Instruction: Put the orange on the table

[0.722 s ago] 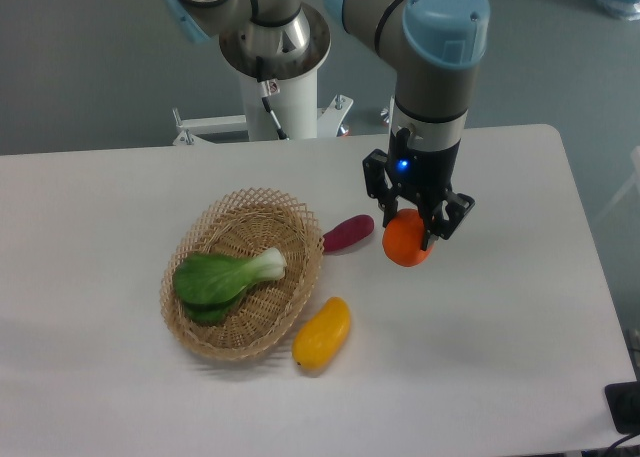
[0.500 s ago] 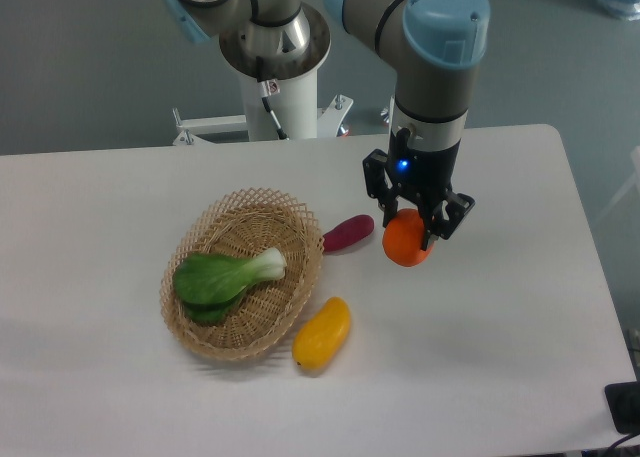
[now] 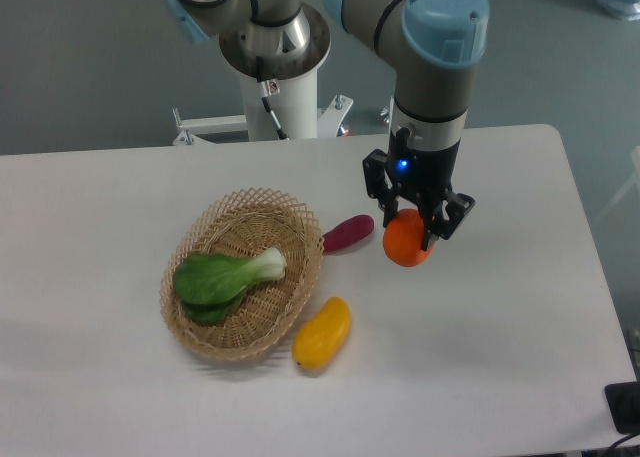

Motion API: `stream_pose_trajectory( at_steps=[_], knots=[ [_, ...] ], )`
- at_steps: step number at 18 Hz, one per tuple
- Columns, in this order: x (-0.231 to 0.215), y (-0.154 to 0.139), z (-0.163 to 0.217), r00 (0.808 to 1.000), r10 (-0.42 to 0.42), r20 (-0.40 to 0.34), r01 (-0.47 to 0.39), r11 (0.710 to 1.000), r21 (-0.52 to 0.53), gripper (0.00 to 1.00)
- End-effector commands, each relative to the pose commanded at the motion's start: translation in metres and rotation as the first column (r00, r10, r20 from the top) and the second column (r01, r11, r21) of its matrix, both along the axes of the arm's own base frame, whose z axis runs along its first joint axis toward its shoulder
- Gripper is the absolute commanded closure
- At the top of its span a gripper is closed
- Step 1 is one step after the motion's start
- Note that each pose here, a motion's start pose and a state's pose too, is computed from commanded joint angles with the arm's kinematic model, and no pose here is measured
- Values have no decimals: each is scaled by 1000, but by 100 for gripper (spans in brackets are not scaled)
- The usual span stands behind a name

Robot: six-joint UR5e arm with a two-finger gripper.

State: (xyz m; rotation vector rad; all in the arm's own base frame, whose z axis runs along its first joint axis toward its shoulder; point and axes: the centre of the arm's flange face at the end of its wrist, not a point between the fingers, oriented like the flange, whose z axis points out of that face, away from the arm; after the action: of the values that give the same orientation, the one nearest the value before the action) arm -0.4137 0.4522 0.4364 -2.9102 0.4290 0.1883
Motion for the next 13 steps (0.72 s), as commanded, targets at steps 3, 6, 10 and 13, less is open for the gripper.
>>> stream_pose_trajectory(
  at_steps=[3, 6, 10, 13],
  knots=[
    [-4, 2, -5, 1000, 8, -6, -8, 1000, 0, 45],
    [-7, 5, -13, 1000, 9, -8, -9, 1000, 0, 45],
    [-25, 9, -43, 998, 23, -52, -26, 998, -50, 45],
    [-38, 8, -58, 993, 41, -108, -52, 993, -106, 45]
  ],
)
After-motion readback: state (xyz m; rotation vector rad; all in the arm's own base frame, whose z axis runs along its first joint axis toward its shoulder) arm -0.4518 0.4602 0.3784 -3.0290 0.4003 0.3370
